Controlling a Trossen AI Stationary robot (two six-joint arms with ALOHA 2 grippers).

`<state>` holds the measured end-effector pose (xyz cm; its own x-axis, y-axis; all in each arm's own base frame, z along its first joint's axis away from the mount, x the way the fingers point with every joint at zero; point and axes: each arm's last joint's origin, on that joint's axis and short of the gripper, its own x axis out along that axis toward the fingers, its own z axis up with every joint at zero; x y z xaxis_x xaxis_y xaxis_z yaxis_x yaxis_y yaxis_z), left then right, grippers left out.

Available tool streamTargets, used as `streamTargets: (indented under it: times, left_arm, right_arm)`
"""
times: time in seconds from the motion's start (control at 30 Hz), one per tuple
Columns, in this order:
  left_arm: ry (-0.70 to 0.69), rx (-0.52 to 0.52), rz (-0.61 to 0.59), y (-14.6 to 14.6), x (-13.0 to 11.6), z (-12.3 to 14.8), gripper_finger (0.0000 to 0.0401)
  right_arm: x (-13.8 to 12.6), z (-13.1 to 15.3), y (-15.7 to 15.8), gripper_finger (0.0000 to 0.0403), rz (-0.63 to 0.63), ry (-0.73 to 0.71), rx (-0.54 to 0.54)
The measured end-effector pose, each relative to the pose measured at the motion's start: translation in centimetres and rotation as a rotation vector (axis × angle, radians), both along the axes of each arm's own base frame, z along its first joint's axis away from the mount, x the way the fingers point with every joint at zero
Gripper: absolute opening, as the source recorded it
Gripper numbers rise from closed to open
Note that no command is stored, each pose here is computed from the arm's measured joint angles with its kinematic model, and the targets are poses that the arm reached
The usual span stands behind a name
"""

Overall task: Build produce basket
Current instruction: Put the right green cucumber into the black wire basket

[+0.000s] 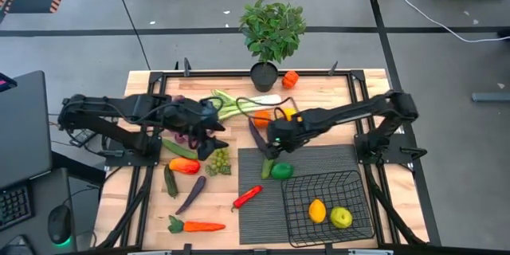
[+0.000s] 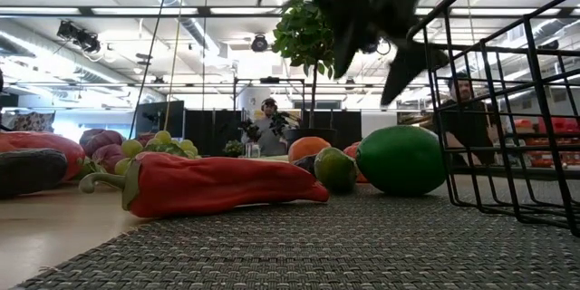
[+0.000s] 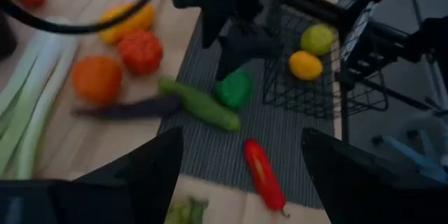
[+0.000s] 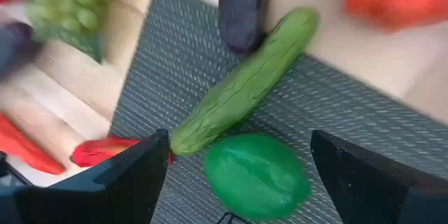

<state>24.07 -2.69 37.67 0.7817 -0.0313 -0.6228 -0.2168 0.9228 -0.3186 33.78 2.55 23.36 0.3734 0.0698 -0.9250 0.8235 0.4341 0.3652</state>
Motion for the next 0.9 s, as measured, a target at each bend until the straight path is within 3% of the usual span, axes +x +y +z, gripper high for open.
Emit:
streamTargets:
  times: [0.17, 0.33, 0.6, 0.8, 0.9]
  left_arm:
    - [-0.011, -0.032, 0.027, 0.1, -2.1, 0.1, 0.0295]
    - [-0.058, -0.041, 0.089, 0.4, -3.7, 1.0, 0.0295]
    - [-0.147, -0.049, 0.172, 0.7, -4.0, 1.9, 0.0295]
    - [-0.174, -0.05, 0.293, 1.6, -4.0, 2.0, 0.0295]
    - [-0.186, -0.024, 0.292, 1.9, -4.4, 2.3, 0.0295]
  right_arm:
    - [1.2, -3.6, -0.8, 0.035, 0.023, 0.123, 0.076]
    - [2.2, -5.4, -1.2, 0.0349, 0.022, 0.126, 0.086]
    - [3.5, -7.4, -1.3, 0.0349, -0.041, 0.104, 0.111]
    - [3.1, -7.2, -1.2, 0.0348, -0.053, 0.131, 0.105]
    - [3.1, -7.1, -1.2, 0.0347, -0.041, 0.126, 0.089]
